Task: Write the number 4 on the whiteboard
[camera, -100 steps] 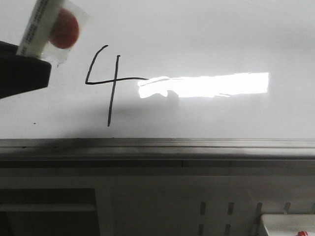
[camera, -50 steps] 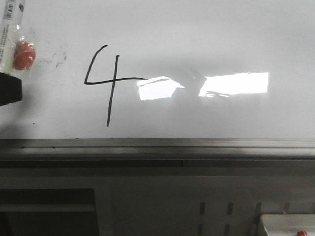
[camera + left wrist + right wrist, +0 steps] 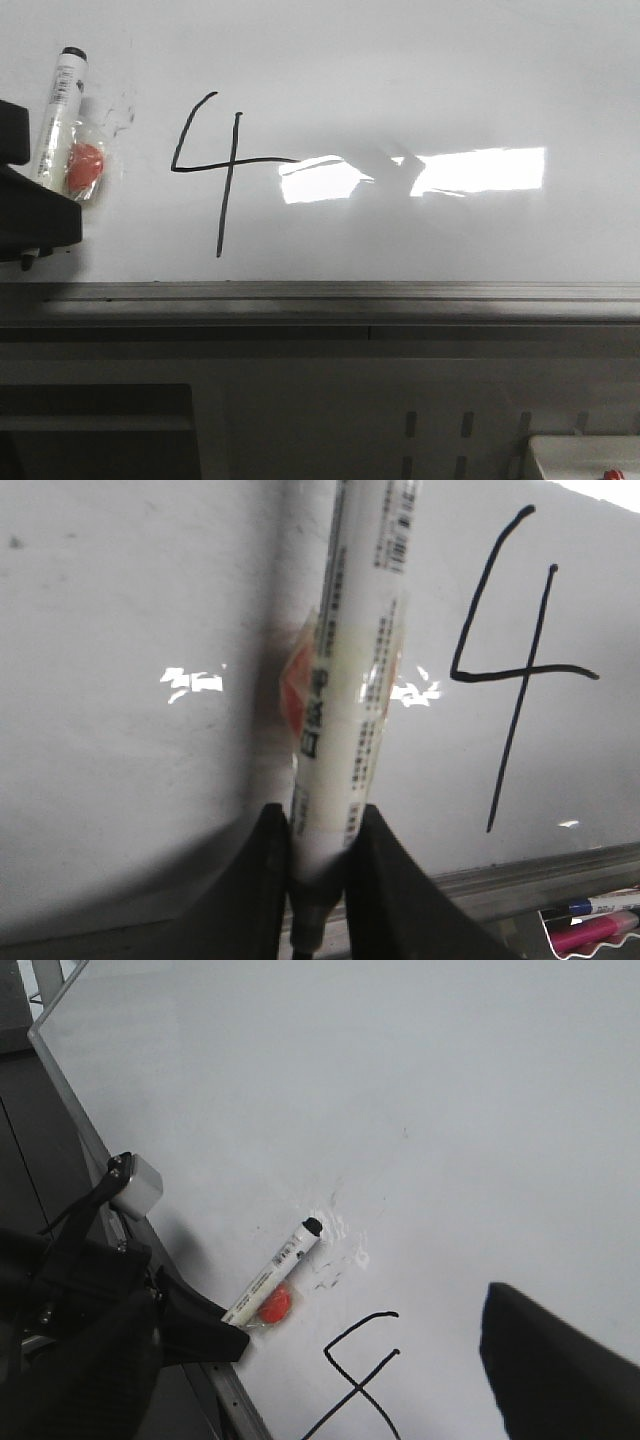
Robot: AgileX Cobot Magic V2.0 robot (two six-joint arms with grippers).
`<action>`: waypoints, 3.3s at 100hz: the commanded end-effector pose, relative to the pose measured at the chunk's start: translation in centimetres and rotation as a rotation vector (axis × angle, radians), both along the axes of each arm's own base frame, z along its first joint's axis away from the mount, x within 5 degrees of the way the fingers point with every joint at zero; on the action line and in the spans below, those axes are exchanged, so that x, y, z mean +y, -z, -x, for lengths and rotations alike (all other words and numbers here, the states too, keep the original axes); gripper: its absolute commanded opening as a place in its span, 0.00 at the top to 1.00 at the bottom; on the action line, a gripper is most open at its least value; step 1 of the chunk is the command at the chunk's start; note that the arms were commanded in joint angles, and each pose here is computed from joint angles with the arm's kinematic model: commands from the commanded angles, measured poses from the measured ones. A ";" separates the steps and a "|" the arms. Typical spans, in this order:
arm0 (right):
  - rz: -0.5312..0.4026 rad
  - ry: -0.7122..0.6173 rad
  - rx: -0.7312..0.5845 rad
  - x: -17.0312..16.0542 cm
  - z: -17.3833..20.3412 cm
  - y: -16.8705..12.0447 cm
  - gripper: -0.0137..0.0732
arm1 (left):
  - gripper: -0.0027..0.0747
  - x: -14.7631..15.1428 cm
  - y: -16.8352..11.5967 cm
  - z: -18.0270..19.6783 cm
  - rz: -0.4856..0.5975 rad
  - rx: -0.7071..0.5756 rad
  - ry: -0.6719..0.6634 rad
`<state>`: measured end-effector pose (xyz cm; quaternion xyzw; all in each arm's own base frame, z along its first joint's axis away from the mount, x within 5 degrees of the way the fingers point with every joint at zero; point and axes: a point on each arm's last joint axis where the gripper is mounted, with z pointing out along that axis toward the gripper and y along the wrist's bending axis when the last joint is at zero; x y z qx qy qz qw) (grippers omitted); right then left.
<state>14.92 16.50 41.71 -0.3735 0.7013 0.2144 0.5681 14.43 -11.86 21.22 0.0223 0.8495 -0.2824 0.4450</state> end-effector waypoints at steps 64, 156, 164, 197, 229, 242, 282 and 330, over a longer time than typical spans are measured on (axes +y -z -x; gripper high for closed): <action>-0.072 0.009 -0.095 -0.7 0.4 -2.2 0.18 | 0.38 0.0 -2.0 -0.8 0.070 -0.119 -0.058; -0.181 0.019 -0.218 -12.0 10.8 11.8 0.92 | 0.99 7.2 -7.7 9.9 -0.020 -0.715 0.278; -0.193 0.020 -0.229 -12.5 11.2 13.0 0.92 | 0.99 7.5 -7.7 10.2 -0.010 -0.726 0.275; -0.160 0.017 -0.199 -12.8 11.6 14.5 0.92 | 0.99 7.5 -7.7 10.2 -0.003 -0.734 0.270; -0.160 0.017 -0.199 -12.8 11.6 14.5 0.92 | 0.99 7.5 -7.6 10.2 -0.005 -0.730 0.271; -0.160 0.017 -0.199 -12.8 11.6 14.5 0.92 | 0.99 7.4 -7.3 10.1 -0.011 -0.726 0.269; -0.160 0.017 -0.199 -12.8 11.6 14.5 0.92 | 0.99 10.1 -6.1 9.4 -0.306 -0.662 -0.141; -0.160 0.017 -0.199 -12.8 11.6 14.5 0.92 | 0.99 11.8 1.4 9.1 -0.411 -0.509 -0.420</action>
